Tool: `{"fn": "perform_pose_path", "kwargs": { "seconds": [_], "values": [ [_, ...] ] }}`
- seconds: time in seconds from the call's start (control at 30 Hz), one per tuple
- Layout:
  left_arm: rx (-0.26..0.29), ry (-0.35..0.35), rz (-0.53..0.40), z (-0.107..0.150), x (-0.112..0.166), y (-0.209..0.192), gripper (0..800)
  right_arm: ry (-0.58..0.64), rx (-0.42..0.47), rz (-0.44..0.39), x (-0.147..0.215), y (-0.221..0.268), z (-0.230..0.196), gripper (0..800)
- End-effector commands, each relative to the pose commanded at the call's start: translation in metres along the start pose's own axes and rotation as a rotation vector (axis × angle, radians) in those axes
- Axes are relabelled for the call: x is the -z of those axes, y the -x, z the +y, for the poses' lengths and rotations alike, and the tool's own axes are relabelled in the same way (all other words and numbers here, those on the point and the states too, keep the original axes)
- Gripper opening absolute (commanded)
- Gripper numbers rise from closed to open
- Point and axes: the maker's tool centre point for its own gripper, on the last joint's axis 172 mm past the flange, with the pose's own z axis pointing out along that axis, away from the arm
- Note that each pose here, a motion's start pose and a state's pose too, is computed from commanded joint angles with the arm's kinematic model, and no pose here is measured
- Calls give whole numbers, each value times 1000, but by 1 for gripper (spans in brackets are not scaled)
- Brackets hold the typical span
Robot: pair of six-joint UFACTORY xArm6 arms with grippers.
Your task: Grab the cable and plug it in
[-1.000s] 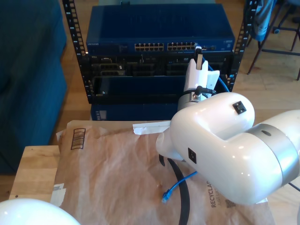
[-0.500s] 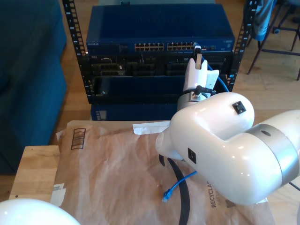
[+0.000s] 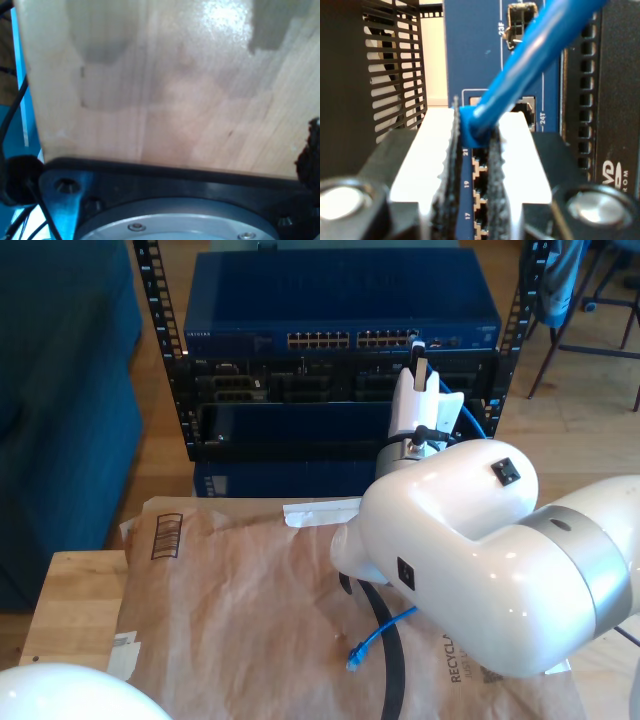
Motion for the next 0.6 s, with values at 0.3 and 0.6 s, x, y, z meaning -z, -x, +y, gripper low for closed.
{"fn": "perform_pose_path", "kwargs": {
  "seconds": [0.3,0.6],
  "values": [
    [0,0,0,0,0,0,800,-9,-3,-1,-2,3,-1,0],
    [0,0,0,0,0,0,800,-7,1,-3,0,4,1,0]
  ]
}}
